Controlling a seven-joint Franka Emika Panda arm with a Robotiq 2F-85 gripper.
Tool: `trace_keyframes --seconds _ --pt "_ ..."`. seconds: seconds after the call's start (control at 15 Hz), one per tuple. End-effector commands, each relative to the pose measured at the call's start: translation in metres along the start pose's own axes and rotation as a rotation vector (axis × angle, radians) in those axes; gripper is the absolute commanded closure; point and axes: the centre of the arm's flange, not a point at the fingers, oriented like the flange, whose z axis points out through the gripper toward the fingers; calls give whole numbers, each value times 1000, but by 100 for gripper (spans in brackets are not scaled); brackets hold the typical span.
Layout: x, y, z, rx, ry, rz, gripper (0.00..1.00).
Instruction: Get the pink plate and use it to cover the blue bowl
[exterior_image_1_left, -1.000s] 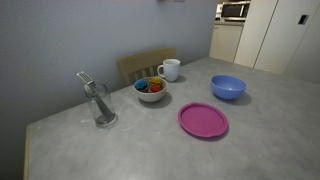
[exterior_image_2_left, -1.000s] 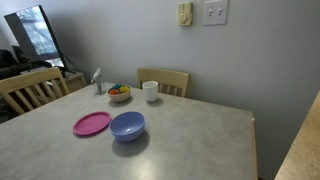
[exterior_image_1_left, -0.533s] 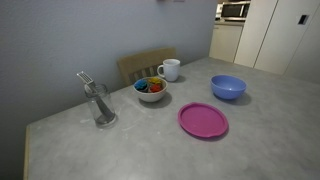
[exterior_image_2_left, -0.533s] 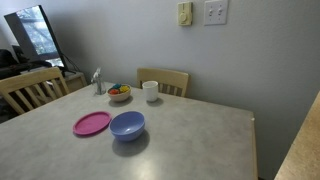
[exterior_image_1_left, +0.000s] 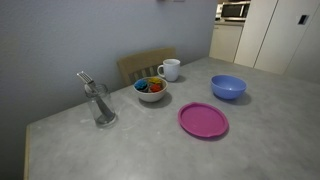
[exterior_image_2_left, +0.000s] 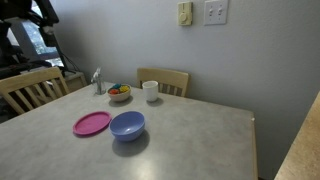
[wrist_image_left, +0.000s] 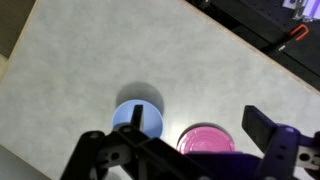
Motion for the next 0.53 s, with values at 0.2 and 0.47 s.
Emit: trace_keyframes --seconds 0.2,0.47 --pt "81 -31 36 -58 -18 -349 0" --pt "99 -36 63 -73 101 -514 0"
